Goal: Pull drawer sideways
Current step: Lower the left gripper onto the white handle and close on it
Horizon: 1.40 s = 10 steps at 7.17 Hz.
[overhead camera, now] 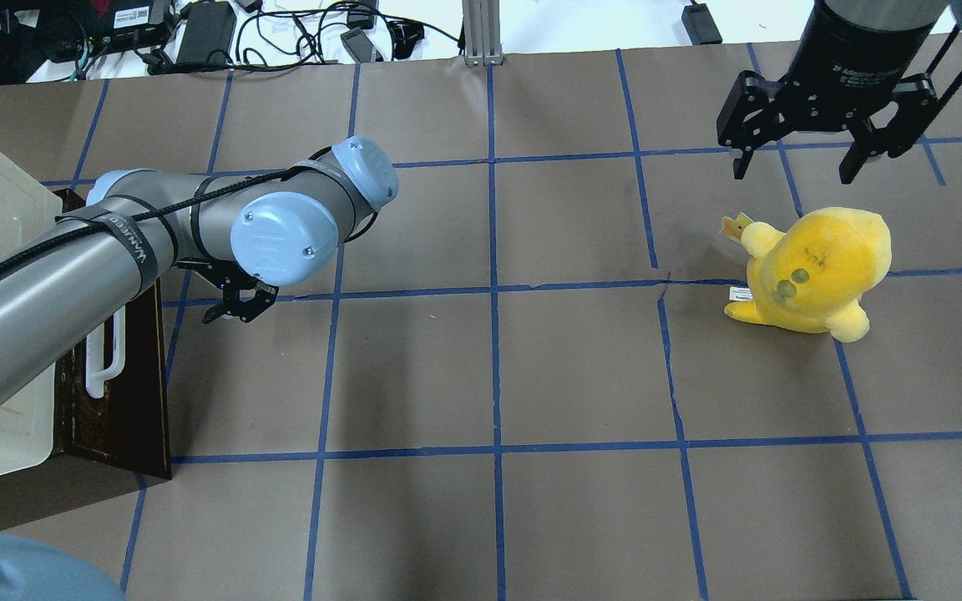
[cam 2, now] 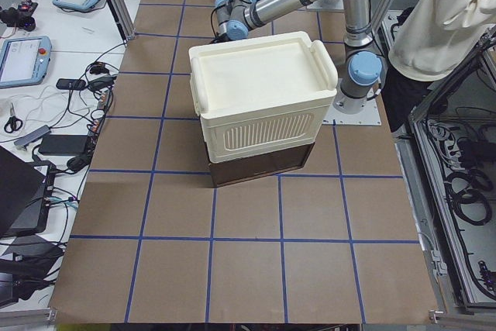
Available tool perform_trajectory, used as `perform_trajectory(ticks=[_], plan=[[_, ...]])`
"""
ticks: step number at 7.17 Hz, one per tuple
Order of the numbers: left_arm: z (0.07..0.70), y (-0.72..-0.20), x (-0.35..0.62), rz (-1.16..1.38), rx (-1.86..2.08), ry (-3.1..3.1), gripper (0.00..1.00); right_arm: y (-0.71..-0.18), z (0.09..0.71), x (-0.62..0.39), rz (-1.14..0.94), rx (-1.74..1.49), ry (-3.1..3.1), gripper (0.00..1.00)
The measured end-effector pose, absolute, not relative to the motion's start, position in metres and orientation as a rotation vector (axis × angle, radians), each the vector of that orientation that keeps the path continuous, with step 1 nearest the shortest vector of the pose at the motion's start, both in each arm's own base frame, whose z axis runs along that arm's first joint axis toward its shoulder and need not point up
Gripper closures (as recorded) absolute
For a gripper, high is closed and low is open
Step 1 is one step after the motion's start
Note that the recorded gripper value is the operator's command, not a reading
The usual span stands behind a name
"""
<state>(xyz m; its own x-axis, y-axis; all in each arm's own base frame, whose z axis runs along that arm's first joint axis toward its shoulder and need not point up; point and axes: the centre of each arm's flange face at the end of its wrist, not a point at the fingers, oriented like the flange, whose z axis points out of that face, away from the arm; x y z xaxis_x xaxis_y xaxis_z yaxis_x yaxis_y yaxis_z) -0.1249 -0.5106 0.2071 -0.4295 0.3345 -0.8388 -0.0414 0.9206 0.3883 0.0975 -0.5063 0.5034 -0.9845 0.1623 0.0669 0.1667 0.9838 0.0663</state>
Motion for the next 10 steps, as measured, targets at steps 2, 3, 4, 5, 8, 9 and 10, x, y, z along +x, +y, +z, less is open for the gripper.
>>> perform_trajectory(ticks=[2, 3, 4, 5, 8, 9, 10], plan=[[0.194, -0.507, -0.104, 0.479, 0.23, 1.917, 0.06, -0.506, 0.504, 0.098, -0.11, -0.255, -3.068, 0.0], [0.193, -0.505, -0.098, 0.501, 0.238, 1.903, 0.09, -0.506, 0.503, 0.098, -0.11, -0.255, -3.068, 0.0], [0.193, -0.504, -0.093, 0.521, 0.242, 1.893, 0.11, -0.506, 0.503, 0.098, -0.11, -0.255, -3.068, 0.0], [0.193, -0.504, -0.087, 0.533, 0.241, 1.886, 0.16, -0.506, 0.503, 0.097, -0.111, -0.255, -3.068, 0.0], [0.195, -0.504, -0.074, 0.553, 0.223, 1.882, 0.43, -0.506, 0.504, 0.097, -0.11, -0.255, -3.068, 0.0], [0.195, -0.504, -0.073, 0.556, 0.221, 1.882, 0.51, -0.506, 0.503, 0.097, -0.111, -0.255, -3.068, 0.0], [0.195, -0.504, -0.072, 0.557, 0.221, 1.882, 0.59, -0.506, 0.503, 0.097, -0.111, -0.256, -3.068, 0.0]])
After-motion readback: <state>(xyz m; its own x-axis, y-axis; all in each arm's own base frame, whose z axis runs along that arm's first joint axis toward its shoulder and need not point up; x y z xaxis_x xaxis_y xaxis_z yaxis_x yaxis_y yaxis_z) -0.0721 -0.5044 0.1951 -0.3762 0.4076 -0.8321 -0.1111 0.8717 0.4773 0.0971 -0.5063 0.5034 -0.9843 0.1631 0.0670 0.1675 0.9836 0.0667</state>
